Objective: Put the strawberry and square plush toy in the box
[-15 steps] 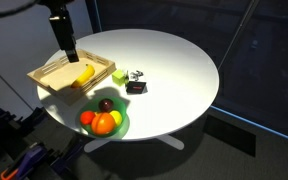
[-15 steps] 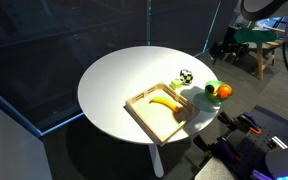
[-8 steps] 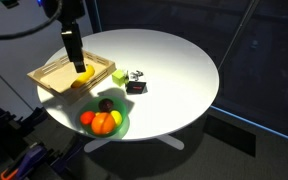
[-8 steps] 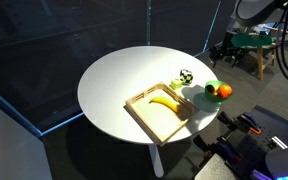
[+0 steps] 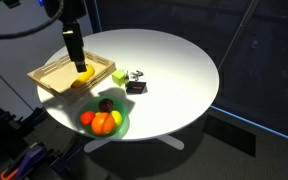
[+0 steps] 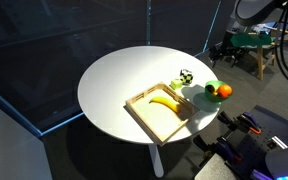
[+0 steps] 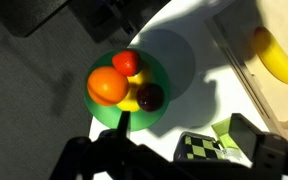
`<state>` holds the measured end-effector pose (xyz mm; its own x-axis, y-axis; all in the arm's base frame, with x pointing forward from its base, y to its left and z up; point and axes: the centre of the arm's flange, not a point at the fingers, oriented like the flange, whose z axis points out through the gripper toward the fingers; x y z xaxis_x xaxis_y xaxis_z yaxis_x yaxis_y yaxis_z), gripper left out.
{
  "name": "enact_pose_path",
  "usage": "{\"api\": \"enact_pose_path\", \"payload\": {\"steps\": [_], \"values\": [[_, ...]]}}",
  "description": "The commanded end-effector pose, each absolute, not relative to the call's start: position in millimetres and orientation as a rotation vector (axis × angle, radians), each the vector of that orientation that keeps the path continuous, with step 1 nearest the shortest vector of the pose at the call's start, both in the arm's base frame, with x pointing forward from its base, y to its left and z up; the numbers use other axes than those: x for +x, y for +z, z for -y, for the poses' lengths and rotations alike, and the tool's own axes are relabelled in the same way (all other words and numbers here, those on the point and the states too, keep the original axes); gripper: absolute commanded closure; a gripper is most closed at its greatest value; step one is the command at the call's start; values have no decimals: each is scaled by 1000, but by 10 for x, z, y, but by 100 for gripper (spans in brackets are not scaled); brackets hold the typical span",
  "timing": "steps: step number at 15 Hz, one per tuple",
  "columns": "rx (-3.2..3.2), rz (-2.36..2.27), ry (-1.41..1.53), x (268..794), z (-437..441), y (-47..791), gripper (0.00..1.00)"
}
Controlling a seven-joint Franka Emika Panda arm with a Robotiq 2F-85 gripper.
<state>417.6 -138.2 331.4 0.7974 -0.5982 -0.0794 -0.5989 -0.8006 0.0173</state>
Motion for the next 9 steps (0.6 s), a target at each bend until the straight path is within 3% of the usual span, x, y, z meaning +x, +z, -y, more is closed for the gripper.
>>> {"api": "enact_pose_path", "payload": {"steps": [1, 9], "values": [[-2970, -1008, 119, 4158, 1393, 3280, 0], [-2917, -1178, 157, 3904, 1510, 2972, 0]]}}
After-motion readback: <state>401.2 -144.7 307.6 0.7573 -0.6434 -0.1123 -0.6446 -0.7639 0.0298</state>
